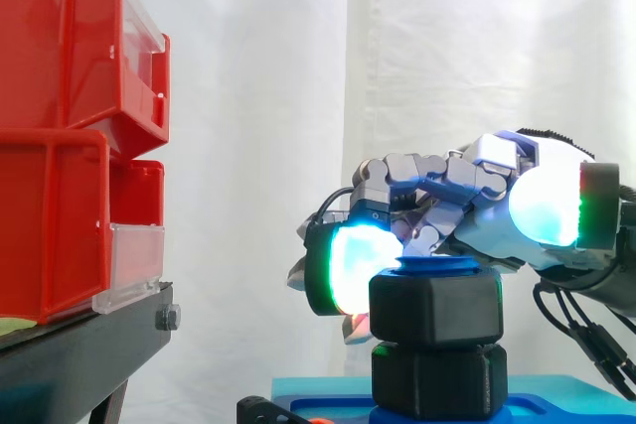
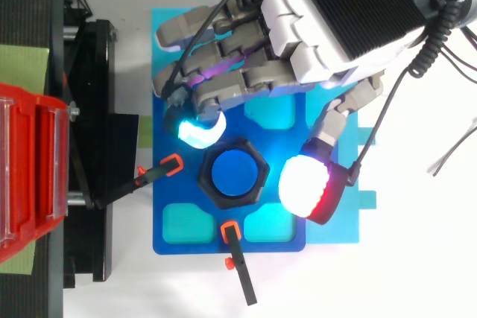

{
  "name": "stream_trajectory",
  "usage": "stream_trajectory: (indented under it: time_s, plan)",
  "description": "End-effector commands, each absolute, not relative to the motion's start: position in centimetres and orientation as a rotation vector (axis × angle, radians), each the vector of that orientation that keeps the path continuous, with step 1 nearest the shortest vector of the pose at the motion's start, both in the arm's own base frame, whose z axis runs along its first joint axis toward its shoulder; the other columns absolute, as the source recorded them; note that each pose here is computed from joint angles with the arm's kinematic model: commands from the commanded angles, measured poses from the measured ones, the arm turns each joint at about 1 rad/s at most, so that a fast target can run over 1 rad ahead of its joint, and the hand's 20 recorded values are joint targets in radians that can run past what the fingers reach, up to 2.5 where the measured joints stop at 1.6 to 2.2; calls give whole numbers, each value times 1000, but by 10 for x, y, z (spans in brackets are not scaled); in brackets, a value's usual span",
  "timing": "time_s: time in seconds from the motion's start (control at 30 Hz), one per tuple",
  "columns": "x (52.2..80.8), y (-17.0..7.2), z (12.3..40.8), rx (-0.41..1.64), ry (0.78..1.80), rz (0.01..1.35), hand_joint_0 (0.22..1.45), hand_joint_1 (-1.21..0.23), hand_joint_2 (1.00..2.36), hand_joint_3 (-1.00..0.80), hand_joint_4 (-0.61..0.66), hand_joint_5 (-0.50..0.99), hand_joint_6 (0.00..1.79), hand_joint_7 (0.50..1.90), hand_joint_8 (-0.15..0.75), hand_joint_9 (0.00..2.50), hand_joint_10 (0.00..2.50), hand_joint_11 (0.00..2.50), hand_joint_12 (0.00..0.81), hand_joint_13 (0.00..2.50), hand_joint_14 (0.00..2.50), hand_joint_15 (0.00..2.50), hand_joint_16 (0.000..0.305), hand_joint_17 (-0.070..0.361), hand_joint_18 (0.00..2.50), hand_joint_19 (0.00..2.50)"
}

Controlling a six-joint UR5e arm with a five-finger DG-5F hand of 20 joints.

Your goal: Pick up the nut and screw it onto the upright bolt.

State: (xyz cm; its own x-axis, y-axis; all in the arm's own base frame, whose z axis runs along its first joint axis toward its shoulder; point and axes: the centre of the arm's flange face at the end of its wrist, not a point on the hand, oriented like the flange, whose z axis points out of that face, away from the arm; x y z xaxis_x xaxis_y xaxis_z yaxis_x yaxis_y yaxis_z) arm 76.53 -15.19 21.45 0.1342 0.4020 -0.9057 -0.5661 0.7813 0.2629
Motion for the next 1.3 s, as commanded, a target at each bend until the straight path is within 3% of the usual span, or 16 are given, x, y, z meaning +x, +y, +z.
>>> stream_trajectory:
  time_s: [0.0,0.1,0.37,0.57,0.63,0.7,0.73,0.8,0.83,0.93,0.97,1.07,1.27]
  plan:
    - [765,-157,215,-154,1250,699,495,-237,1000,-500,220,-2,579,1371,301,999,2,0,271,637,0,0,26,59,375,0]
    - [764,-160,216,-153,1250,697,499,-249,1000,-500,164,5,660,1188,278,1101,0,7,253,703,0,0,24,55,444,0]
    - [763,-164,216,-159,1246,694,504,-264,1000,-500,117,31,732,1068,192,1468,2,90,190,955,0,9,19,42,721,0]
    - [763,-166,218,-163,1237,692,494,-229,1000,-500,94,26,736,1056,195,1524,6,134,190,1005,0,12,19,43,770,0]
    - [763,-166,217,-164,1234,692,487,-206,1000,-500,115,19,705,1112,242,1466,4,136,213,934,0,0,22,50,681,0]
    - [764,-167,221,-167,1218,692,478,-181,1000,-500,190,11,621,1257,283,1387,5,151,245,863,0,0,25,57,606,0]
    - [764,-167,220,-167,1216,693,477,-181,1000,-500,194,9,617,1264,287,1381,4,149,247,863,0,0,26,58,603,0]
    - [767,-169,228,-172,1199,694,460,-178,1000,-500,187,14,510,1456,273,1344,4,120,251,847,0,0,28,63,555,0]
    - [769,-168,232,-179,1192,695,458,-175,1000,-500,199,10,500,1459,273,1340,4,118,252,841,0,0,28,64,551,0]
    - [770,-169,237,-199,1188,701,447,-164,1000,-500,261,-22,503,1329,281,1298,3,94,266,795,0,0,30,67,510,0]
    - [770,-169,238,-202,1187,703,445,-162,1000,-500,283,-34,505,1215,284,1256,3,80,274,773,0,0,30,68,462,0]
    - [771,-169,239,-203,1185,706,441,-155,1000,-500,320,-56,504,1114,297,1224,3,55,291,744,0,0,32,71,453,0]
    - [772,-166,240,-206,1185,710,436,-141,1000,-500,286,-119,504,874,285,1054,0,0,316,638,0,0,36,80,333,0]
